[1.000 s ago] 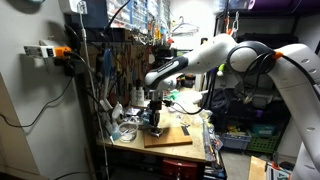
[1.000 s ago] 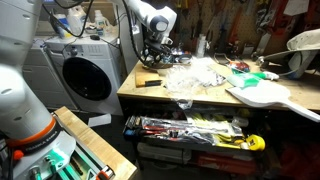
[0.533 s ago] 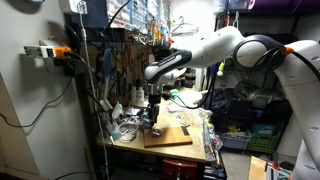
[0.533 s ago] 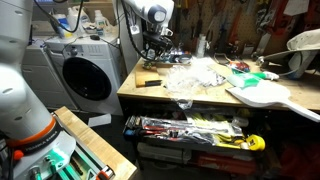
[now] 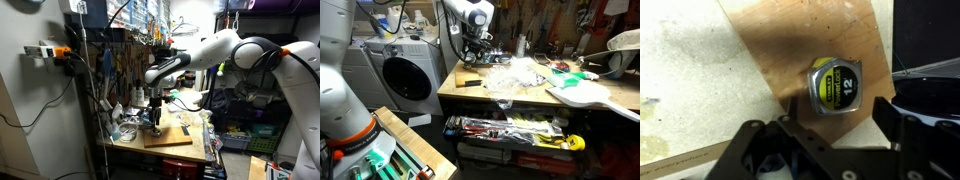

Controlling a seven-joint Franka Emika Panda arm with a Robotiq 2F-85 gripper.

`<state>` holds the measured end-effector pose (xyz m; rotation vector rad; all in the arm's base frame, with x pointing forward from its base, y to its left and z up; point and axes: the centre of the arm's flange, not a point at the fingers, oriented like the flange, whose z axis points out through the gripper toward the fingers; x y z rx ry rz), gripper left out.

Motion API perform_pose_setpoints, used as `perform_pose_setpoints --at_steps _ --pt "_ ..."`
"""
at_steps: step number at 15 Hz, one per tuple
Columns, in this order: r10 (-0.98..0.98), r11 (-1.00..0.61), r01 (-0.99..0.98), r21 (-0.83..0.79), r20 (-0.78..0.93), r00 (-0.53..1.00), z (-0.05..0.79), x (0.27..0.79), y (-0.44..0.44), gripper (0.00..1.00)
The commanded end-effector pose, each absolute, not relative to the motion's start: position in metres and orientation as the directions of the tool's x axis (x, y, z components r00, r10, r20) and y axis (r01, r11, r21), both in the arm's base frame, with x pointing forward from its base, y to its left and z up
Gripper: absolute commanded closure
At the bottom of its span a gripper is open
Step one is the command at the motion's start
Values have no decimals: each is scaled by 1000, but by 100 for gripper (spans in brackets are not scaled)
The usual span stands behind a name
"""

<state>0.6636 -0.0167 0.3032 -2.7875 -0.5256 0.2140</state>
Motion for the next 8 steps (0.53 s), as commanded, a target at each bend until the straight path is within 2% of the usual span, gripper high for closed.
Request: perform_pose_setpoints --at_steps 1,6,7,8 --pt "366 -887 303 -349 -130 922 285 661 -22 0" --pt "382 -867 294 -402 -158 910 267 658 -23 1" --pt "383 -866 293 -404 -159 910 266 659 -23 2" --pt "379 -868 292 -401 -154 912 266 660 -24 9"
